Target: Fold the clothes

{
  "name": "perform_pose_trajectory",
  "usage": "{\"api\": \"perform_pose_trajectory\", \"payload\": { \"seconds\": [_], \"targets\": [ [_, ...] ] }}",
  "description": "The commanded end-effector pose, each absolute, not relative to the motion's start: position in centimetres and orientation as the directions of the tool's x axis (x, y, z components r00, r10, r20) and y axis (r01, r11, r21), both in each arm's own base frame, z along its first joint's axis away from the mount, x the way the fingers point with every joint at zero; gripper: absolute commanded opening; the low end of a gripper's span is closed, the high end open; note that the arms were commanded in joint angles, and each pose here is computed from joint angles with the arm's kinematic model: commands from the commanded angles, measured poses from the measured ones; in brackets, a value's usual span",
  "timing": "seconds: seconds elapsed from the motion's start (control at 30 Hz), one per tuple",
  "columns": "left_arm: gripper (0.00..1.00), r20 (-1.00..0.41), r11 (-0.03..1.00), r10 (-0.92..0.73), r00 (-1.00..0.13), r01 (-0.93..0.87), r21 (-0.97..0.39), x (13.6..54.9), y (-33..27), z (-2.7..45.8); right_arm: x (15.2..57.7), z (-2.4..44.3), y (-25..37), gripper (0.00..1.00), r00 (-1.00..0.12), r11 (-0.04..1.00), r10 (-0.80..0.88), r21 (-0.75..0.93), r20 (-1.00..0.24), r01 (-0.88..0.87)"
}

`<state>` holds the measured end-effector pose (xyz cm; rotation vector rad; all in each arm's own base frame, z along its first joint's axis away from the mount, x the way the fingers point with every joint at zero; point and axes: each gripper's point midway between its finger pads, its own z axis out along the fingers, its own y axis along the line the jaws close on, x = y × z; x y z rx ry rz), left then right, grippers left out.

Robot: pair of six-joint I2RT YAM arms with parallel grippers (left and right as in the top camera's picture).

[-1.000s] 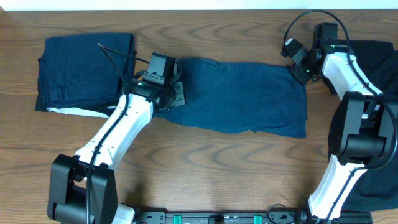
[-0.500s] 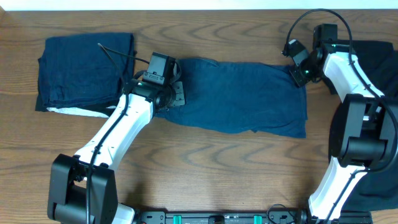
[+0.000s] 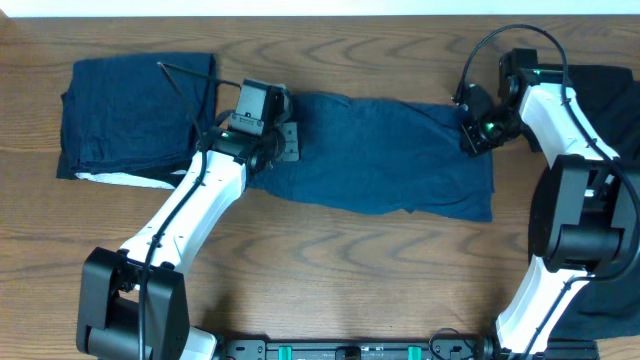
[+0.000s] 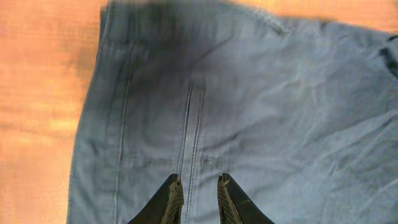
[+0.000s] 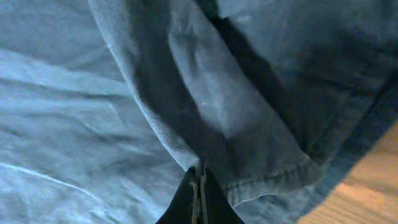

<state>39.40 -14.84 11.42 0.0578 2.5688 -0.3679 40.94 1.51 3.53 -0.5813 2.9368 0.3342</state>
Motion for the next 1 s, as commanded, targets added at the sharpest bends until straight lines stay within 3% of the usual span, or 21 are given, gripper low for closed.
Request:
{"api": "perform_pose_trajectory", "payload": {
  "seconds": [0.0,0.13,0.27,0.6,0.63,0.7,0.97],
  "targets": [
    [0.22,-0.562,0.963,0.056,-0.825,0.193,-0.188,40.3,-14.3,11.5,41.2,4.9,3.2,0.01,-0.927,0.908,-0.318,0.216,-0.196,-0.358],
    [0.22,-0.609,0.959,0.129,-0.782,0.254,-0.123,41.6,-12.9,12.1,41.1,4.9,4.0,0.01,-0.926,0.906,-0.324,0.218,-0.194,-0.363],
    [0.22,-0.655,0.971,0.087,-0.750,0.211,-0.112,43.6,-10.4,12.7,41.2,4.9,4.6,0.01,-0.920,0.901,-0.337,0.216,-0.199,-0.377],
    [0.23,-0.678,0.943,0.044,-0.733,0.255,-0.215,47.1,-10.4,8.9,41.0,4.3,3.9,0.01,-0.921,0.910,-0.347,0.173,-0.176,-0.376],
    [0.38,-0.682,0.943,0.044,-0.730,0.256,-0.214,47.4,-10.4,8.6,40.9,4.2,3.9,0.01,-0.921,0.910,-0.348,0.172,-0.176,-0.376],
    [0.49,-0.692,0.942,0.043,-0.720,0.259,-0.212,48.0,-10.5,8.2,40.9,4.1,3.9,0.01,-0.921,0.910,-0.347,0.173,-0.177,-0.376],
    [0.57,-0.738,0.938,0.087,-0.670,0.304,-0.166,49.3,-10.7,8.0,41.1,4.1,3.9,0.01,-0.920,0.910,-0.347,0.171,-0.181,-0.377]
  ]
}}
